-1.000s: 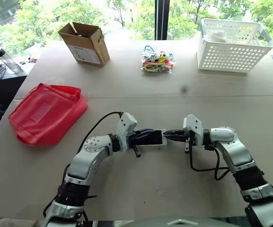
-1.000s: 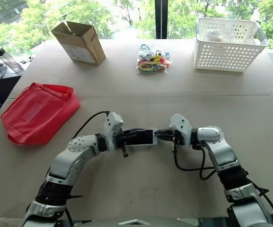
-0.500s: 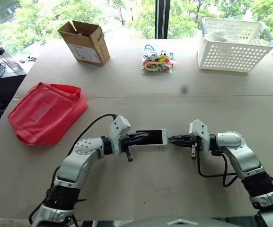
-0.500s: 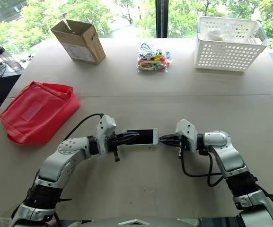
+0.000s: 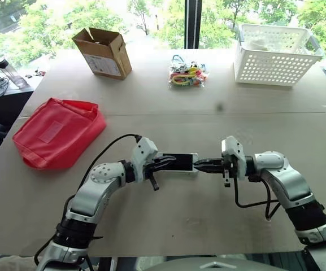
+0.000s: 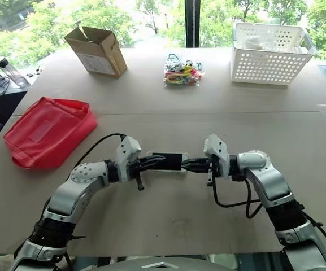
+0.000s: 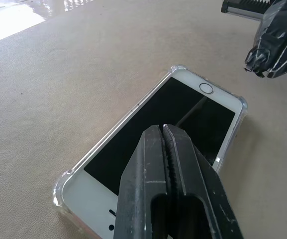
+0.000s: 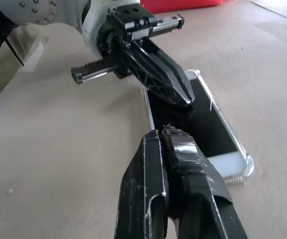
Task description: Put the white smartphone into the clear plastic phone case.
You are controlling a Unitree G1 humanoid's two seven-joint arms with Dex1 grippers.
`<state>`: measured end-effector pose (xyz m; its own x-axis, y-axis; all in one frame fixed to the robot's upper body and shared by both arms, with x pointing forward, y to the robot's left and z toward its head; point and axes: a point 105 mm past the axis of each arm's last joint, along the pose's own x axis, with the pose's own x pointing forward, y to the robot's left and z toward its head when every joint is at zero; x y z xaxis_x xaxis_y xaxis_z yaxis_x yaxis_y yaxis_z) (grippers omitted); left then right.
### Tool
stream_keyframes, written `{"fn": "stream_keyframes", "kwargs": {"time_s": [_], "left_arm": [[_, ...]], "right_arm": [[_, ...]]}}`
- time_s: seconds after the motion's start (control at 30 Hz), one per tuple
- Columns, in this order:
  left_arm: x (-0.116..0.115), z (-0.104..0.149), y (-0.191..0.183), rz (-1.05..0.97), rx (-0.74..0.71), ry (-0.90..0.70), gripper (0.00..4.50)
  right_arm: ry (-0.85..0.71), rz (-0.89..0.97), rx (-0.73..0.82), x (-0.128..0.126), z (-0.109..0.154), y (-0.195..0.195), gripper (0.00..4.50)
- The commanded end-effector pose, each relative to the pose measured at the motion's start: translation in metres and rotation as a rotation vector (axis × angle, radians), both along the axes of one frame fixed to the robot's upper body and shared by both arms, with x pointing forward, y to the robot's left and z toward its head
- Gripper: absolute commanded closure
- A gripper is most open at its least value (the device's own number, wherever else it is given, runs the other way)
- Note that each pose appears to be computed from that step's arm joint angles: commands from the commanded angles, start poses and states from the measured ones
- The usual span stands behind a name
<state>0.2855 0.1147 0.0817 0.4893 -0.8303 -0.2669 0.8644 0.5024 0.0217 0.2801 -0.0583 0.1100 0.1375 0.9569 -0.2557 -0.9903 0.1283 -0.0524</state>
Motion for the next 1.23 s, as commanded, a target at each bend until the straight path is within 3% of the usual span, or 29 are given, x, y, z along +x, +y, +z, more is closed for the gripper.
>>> {"fn": "stream_keyframes", "kwargs": {"time_s": [0.03, 0.27, 0.4, 0.5, 0.6, 0.7, 0.73, 0.77, 0.97, 1.23], "left_arm": [[-0.005, -0.026, 0.004, 0.023, 0.048, 0.085, 4.44], [-0.004, -0.026, 0.004, 0.036, 0.038, 0.074, 4.44], [-0.004, -0.022, 0.005, 0.057, 0.008, 0.052, 4.44], [-0.002, -0.002, 0.002, 0.077, -0.106, -0.003, 4.44], [0.001, 0.020, 0.006, 0.139, -0.219, -0.052, 4.44], [-0.004, 0.042, 0.024, 0.204, -0.307, -0.083, 3.64], [-0.007, 0.047, 0.028, 0.220, -0.322, -0.090, 3.03], [-0.012, 0.050, 0.035, 0.232, -0.324, -0.093, 2.77], [-0.047, 0.058, 0.061, 0.281, -0.275, -0.059, 0.02], [-0.073, 0.033, 0.086, 0.369, -0.117, 0.008, 0.02]], "right_arm": [[-0.055, 0.026, -0.130, 0.006, -0.003, 0.008, 4.50], [-0.032, 0.129, -0.536, -0.004, -0.059, -0.024, 4.50], [-0.034, 0.060, -0.373, 0.005, -0.052, -0.018, 4.50], [-0.107, -0.108, -0.118, 0.028, -0.023, -0.013, 4.50], [-0.139, -0.220, 0.000, 0.039, -0.003, -0.024, 4.50], [-0.152, -0.339, 0.065, 0.036, 0.006, -0.051, 3.63], [-0.151, -0.363, 0.069, 0.033, 0.006, -0.058, 3.00], [-0.154, -0.389, 0.077, 0.023, 0.010, -0.064, 2.74], [-0.144, -0.529, 0.021, -0.025, 0.025, -0.121, 0.00], [-0.113, -0.637, -0.056, -0.059, 0.028, -0.148, 0.00]]}}
